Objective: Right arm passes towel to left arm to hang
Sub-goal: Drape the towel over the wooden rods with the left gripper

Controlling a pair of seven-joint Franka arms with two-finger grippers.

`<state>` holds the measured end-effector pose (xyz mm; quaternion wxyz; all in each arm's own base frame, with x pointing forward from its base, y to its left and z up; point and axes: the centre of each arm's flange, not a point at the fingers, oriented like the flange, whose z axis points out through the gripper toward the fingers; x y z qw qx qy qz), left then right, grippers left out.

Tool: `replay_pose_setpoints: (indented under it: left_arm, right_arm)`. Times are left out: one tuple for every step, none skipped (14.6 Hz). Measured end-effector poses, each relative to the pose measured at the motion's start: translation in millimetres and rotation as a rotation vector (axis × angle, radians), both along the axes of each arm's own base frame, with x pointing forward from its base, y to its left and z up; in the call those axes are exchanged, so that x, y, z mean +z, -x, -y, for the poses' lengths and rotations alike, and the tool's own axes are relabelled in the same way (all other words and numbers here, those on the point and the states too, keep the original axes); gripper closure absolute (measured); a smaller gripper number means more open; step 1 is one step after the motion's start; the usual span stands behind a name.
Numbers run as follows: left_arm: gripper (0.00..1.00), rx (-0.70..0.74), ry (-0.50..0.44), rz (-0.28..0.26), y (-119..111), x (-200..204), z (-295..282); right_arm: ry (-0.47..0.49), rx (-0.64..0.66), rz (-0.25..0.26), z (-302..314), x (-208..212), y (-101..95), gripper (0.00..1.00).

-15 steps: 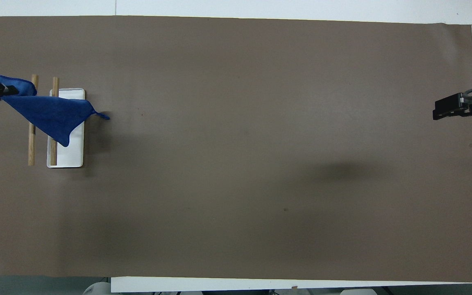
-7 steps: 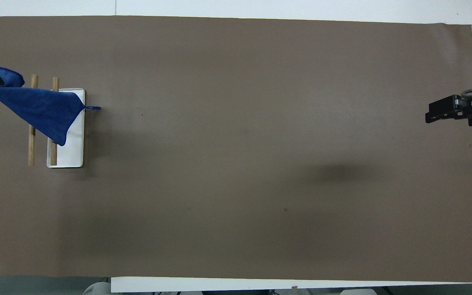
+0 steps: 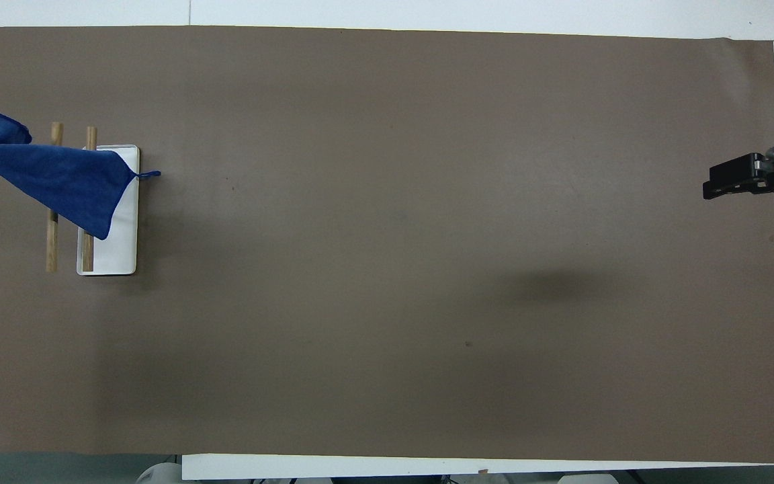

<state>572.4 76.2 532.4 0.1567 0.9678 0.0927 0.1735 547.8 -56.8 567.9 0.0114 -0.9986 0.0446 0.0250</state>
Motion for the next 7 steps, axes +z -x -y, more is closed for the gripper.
replay_pose_setpoints:
  left_arm:
    - [0.97,-0.037,-0.017,0.012,-0.8,-1.5,-3.0]
    - [0.97,-0.068,-0.031,0.022,-1.5,-2.2,-5.2]
    - [0.97,-0.096,-0.044,0.032,-2.4,-2.0,-6.1]
    - [0.97,-0.132,-0.059,0.046,-3.6,-0.7,-6.1]
    - [0.97,-0.179,-0.082,0.066,-5.1,2.2,-6.2]
    - [0.97,-0.226,-0.103,0.082,-6.2,3.6,-6.6]
    - [0.97,-0.262,-0.118,0.091,-6.6,3.1,-6.9]
  right_arm:
    - [0.000,0.000,-0.001,-0.1,0.0,0.2,0.00]
    - [0.000,0.000,-0.002,-0.2,-0.1,0.3,0.00]
    - [0.000,0.000,-0.002,-0.2,-0.1,0.3,0.00]
    - [0.000,0.000,-0.002,-0.2,-0.1,0.4,0.00]
    - [0.000,0.000,-0.002,0.0,-0.1,0.4,0.00]
    - [0.000,-0.001,-0.003,0.7,-0.2,0.5,0.00]
    - [-0.001,-0.003,-0.004,1.5,-0.3,0.7,0.00]
